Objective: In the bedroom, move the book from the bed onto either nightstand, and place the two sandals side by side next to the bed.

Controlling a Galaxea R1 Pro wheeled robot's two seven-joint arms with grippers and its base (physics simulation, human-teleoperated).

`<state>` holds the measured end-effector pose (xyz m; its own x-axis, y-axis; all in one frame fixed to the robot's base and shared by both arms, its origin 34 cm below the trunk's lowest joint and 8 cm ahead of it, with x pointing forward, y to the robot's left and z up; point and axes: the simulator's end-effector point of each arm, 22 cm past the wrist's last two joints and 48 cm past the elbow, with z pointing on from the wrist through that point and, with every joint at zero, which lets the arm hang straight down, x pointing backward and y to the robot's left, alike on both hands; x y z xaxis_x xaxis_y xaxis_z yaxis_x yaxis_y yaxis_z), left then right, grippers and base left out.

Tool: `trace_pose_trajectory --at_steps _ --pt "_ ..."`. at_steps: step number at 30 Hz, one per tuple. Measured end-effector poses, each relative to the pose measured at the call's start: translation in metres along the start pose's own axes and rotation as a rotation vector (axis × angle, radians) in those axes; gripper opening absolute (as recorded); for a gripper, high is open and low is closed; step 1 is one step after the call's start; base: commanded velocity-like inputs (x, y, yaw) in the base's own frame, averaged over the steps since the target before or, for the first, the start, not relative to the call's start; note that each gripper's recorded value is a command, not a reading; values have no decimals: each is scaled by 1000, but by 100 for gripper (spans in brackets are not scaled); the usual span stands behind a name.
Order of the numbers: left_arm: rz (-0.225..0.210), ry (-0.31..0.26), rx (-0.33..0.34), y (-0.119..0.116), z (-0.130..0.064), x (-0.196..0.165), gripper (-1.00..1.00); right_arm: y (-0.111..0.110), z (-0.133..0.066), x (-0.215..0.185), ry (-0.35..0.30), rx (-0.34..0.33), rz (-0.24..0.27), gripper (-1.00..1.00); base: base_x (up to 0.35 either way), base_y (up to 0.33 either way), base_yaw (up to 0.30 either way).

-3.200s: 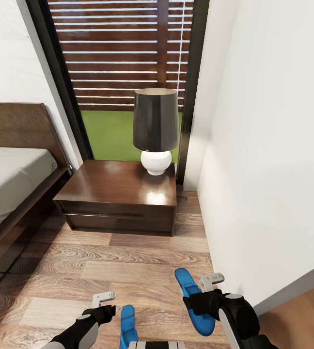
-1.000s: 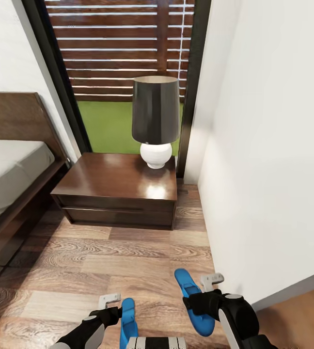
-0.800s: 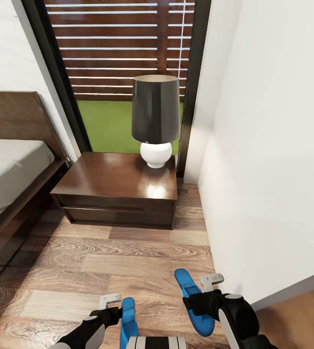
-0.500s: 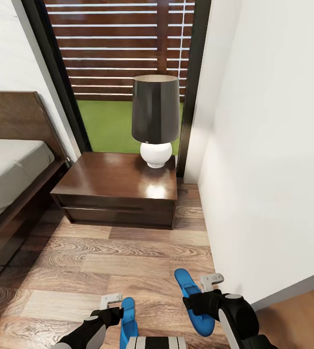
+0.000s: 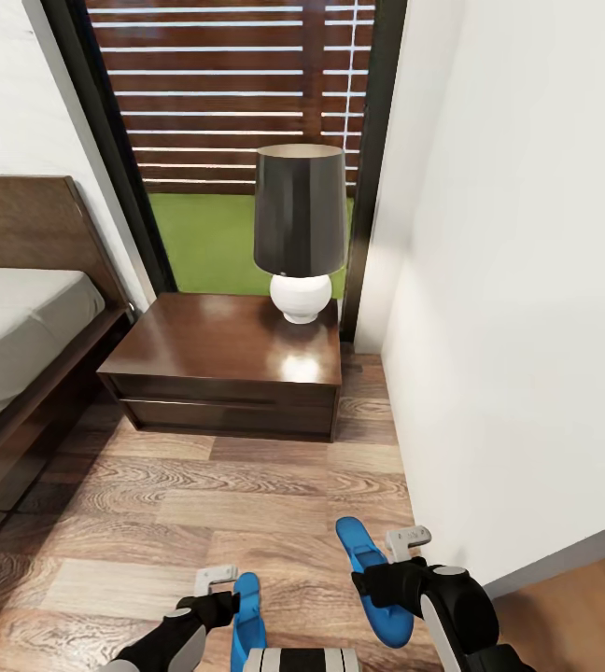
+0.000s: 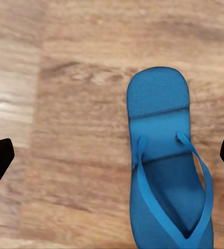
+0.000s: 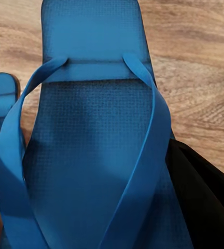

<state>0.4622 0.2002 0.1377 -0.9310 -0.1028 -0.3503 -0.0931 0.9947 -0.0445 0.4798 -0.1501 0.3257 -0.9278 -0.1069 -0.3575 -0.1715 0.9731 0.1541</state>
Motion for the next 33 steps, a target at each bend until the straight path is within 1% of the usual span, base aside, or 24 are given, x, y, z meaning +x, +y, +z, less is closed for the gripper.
trace_pose_trajectory --at_steps 5,10,14,22,33 --pt "0 1 3 -3 0 0 100 0 0 0 0 0 0 -100 0 0 0" --pt "20 1 9 -6 0 1 100 0 0 0 0 0 0 -100 0 0 0" --pt "28 2 14 -10 -1 2 100 0 0 0 0 0 0 -100 0 0 0" --pt "29 7 18 -17 -1 4 100 -1 0 0 0 2 -1 -100 0 0 0" --pt "30 17 16 -18 -2 10 100 0 0 0 1 1 -1 -100 0 0 0"
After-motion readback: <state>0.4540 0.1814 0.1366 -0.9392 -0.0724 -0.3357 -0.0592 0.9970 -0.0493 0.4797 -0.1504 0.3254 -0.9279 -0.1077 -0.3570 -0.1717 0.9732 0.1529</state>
